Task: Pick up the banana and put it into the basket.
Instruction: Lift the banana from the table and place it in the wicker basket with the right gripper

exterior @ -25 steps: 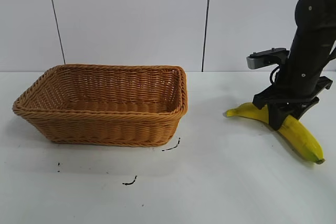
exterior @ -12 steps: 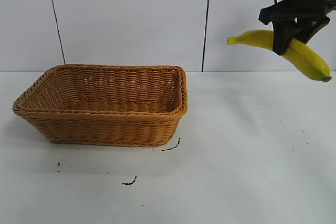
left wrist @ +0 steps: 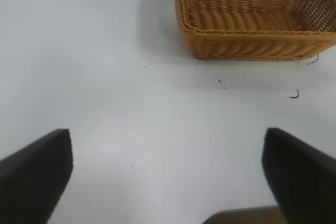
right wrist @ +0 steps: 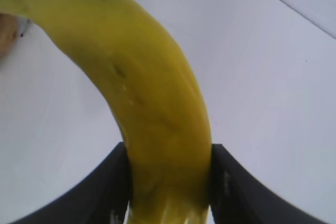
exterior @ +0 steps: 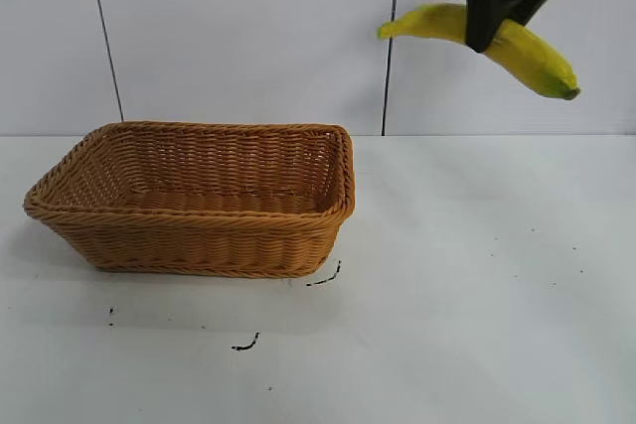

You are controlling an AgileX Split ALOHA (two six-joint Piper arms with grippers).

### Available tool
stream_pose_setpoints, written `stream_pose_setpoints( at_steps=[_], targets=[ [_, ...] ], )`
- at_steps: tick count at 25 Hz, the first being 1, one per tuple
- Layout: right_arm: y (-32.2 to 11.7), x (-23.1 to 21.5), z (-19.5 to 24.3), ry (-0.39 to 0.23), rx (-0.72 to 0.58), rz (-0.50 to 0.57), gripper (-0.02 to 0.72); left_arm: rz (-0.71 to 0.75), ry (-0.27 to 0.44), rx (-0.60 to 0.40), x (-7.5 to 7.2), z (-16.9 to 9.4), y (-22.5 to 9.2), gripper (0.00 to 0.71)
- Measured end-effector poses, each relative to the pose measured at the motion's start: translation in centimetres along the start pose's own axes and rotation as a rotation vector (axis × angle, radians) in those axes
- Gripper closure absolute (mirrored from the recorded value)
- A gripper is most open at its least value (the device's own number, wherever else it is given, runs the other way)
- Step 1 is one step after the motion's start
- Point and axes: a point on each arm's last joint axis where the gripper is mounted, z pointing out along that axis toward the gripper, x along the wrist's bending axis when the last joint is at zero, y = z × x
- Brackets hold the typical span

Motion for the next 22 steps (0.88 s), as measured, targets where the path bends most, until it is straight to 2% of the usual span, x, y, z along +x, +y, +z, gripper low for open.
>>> stream_pose_setpoints(
  at_steps=[2,8,14,18,22],
  targets=[
    [1.3,1.8,0.1,0.009,-0.025,-0.052,0.385,0.000,0.000,0.000,0.0,0.0,0.0,0.015],
    [5.0,10.5,1.2,0.068,-0.101,-0.295,0.385,0.000,0.000,0.000,0.0,0.0,0.0,0.015],
    [6.8,17.4,3.1,0.081,-0.225,-0.521,0.385,0.000,0.000,0.000,0.0,0.0,0.0,0.015],
    [7.4,20.3,4.8,0.084,-0.303,-0.579,0.385,0.000,0.000,0.000,0.0,0.0,0.0,0.015],
    [7.3,21.2,7.5,0.079,-0.300,-0.606,0.385,0.000,0.000,0.000,0.0,0.0,0.0,0.015]
  ],
)
